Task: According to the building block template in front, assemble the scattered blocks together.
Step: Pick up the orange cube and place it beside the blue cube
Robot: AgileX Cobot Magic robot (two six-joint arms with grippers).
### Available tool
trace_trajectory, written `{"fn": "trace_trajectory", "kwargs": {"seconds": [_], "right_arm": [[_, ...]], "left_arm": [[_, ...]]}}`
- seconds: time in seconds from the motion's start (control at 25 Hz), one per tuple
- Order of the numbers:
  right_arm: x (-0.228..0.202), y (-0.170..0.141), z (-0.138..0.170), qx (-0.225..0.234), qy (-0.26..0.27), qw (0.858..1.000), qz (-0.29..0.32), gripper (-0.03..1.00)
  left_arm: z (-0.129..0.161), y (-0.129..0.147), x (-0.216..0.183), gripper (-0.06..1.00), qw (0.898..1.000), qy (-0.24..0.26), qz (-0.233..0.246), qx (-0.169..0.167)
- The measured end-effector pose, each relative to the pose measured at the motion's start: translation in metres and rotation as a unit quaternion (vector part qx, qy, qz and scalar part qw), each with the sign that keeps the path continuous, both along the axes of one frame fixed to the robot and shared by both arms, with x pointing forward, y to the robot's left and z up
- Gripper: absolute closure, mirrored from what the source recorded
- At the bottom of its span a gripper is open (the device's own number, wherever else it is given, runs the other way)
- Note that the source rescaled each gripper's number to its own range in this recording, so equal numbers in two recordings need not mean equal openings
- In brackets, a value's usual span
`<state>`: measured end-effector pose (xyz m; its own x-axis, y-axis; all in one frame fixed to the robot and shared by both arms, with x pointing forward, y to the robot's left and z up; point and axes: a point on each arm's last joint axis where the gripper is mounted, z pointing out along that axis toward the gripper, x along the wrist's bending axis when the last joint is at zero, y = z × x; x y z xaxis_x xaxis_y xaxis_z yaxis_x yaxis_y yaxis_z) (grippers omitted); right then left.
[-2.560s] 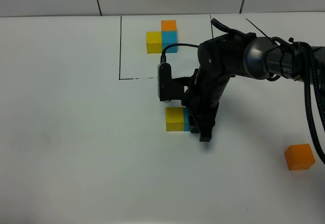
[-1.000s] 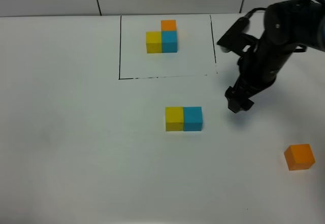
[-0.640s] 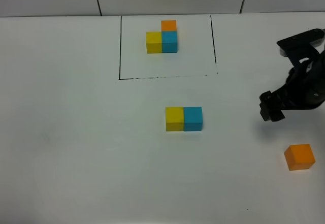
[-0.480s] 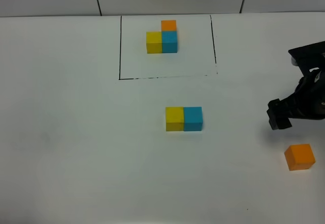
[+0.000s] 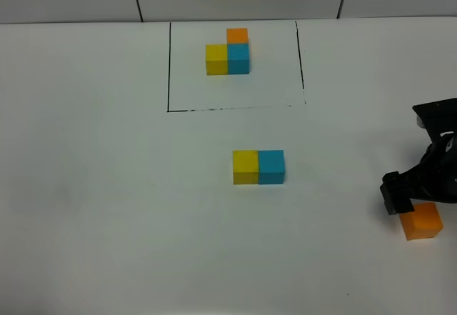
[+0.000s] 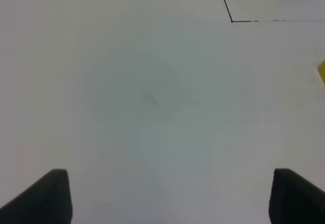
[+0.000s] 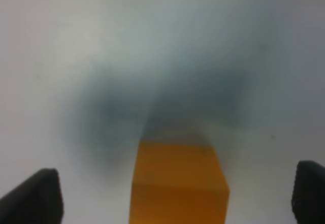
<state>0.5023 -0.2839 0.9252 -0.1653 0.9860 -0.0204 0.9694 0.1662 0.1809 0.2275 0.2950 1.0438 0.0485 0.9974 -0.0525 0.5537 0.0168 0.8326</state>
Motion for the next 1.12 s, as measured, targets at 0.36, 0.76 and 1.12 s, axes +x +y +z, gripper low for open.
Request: {"fn": "trace_trajectory", "kwargs": {"seconds": [0.36, 0.76, 1.12], "right_arm": [[-0.005, -0.01, -0.016, 0.009, -0.017, 0.999, -0.031, 0.14], [-0.006, -0.008, -0.032, 0.015, 0.007, 0.999, -0.035, 0.22], [-0.003, -0.004, -0.032, 0.016, -0.003, 0.999, -0.028, 0.94]], "left_arm": [[0.0, 0.0, 0.0, 0.27, 1.0, 0.0, 0.0, 0.0], [0.0, 0.0, 0.0, 0.27, 1.0, 0.0, 0.0, 0.0], [0.0, 0.0, 0.0, 0.27, 1.0, 0.0, 0.0, 0.0]]}}
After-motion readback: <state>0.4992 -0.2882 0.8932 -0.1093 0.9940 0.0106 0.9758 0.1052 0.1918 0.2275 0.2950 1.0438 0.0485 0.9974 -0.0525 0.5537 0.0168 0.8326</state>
